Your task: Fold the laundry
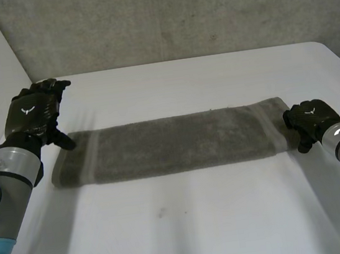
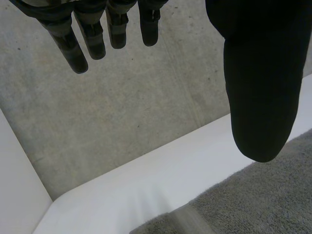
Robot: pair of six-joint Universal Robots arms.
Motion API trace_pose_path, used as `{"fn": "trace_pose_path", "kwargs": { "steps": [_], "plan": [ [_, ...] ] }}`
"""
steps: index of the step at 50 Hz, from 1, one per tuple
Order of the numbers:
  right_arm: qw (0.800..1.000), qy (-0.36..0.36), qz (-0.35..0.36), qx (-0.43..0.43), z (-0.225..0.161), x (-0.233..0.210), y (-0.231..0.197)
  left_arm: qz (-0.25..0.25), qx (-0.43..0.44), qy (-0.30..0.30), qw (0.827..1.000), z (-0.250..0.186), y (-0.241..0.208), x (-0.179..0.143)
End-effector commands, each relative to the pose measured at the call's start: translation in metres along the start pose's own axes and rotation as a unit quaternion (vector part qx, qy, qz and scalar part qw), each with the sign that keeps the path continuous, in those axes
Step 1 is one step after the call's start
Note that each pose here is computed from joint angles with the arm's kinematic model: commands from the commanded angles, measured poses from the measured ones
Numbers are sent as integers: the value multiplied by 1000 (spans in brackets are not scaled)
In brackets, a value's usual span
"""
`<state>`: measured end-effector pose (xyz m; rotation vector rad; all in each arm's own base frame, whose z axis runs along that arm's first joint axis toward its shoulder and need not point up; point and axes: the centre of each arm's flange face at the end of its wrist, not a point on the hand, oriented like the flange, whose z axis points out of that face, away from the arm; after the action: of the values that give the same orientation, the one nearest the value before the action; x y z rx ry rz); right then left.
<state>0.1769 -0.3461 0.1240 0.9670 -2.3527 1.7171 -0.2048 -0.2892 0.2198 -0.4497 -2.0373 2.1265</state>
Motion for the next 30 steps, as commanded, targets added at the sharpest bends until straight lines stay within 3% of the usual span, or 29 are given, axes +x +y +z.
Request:
{"fn": "trace_pose_path", "kwargs": {
  "steps": [1,11,16,22,27,30],
  "plan": [
    [1000,8,-13,9,10,0,6,-1,-3,1,1000,-1,1,0],
    [998,41,-43,0,20,17,12,-1,-7,2,1000,-2,4,1],
    [986,136,-83,-45,14,62,14,-1,-7,2,1000,-3,3,1],
    [970,202,-116,-66,6,102,11,-1,-6,2,1000,-3,2,1],
    [968,214,-124,-33,2,109,-10,-1,-6,3,1000,-3,2,2],
    [971,193,-142,25,-3,88,-45,-1,-7,4,1000,-5,3,3]
  ]
}}
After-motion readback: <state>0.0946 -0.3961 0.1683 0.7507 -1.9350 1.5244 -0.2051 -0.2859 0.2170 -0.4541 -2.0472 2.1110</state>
